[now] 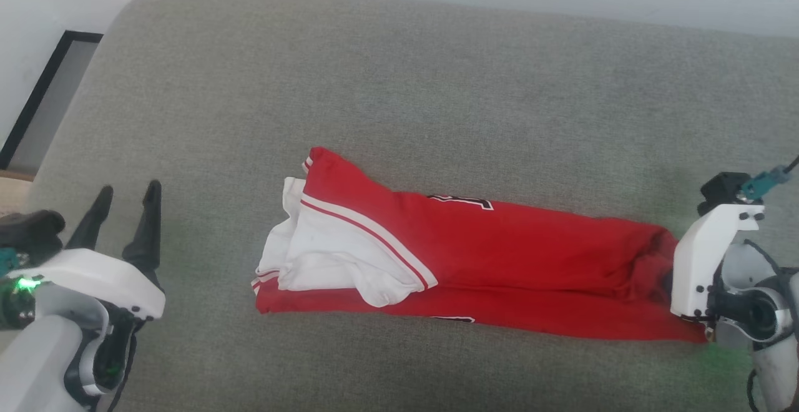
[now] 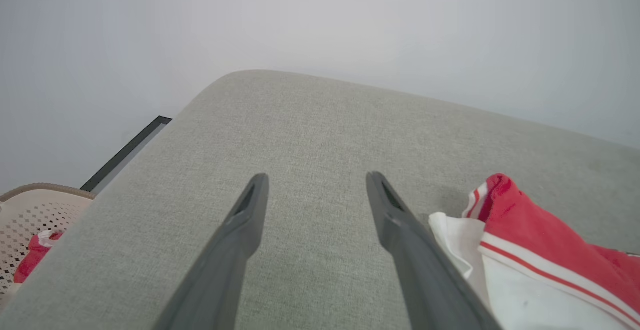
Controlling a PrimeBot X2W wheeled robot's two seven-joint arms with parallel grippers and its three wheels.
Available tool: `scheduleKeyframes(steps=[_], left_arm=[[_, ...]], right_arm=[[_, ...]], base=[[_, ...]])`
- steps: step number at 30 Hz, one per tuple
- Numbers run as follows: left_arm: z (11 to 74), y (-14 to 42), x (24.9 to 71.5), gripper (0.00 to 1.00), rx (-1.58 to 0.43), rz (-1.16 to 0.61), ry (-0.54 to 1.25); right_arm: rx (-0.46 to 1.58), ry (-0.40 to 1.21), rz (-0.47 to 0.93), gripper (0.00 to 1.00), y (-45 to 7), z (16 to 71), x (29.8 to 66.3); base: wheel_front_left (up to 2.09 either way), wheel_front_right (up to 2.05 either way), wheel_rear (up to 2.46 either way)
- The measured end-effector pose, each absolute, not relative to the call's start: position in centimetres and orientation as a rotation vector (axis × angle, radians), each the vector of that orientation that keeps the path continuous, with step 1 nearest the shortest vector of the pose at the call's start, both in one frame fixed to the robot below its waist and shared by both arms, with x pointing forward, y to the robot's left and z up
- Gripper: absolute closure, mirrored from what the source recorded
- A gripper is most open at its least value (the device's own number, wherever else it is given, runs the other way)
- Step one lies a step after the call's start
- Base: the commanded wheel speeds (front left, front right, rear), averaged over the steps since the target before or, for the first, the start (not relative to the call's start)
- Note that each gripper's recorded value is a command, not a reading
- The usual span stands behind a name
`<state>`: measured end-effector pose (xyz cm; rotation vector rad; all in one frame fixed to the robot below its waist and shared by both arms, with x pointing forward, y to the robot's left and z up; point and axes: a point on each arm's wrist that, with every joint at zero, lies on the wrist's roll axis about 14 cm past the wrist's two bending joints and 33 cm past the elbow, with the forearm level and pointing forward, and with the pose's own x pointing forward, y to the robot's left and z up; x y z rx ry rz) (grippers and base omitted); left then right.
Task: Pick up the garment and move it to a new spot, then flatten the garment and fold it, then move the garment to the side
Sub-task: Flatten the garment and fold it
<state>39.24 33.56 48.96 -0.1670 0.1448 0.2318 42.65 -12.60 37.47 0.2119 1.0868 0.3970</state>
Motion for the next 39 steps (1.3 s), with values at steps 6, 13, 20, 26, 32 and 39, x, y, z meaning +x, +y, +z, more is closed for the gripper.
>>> scheduleKeyframes(steps=[6,13,20,26,32,39], left_arm=[[48.6,34.3,38.4,0.0,-0.201,0.275,0.104],[48.1,34.4,38.1,0.0,-0.215,0.283,0.077],[48.3,34.6,38.4,0.0,-0.212,0.276,0.049],[47.7,34.2,38.5,0.0,-0.211,0.27,0.049],[47.3,33.7,38.6,0.0,-0.228,0.262,0.045],[47.5,33.2,38.5,0.0,-0.234,0.252,0.034]], right_arm=[[0.258,1.056,0.39,1.0,-13.0,38.0,43.4],[0.276,0.995,0.268,1.0,-17.7,39.0,44.9],[0.236,0.955,0.075,1.0,-24.6,39.8,45.8],[0.19,0.937,-0.034,1.0,-28.4,40.4,46.2],[0.215,0.932,0.039,1.0,-26.0,41.5,46.2],[0.193,0.867,0.259,1.0,-19.3,44.9,45.6]], base=[[0.0,0.0,0.0],[0.0,0.0,0.0],[0.0,0.0,0.0],[0.0,0.0,0.0],[0.0,0.0,0.0],[0.0,0.0,0.0]])
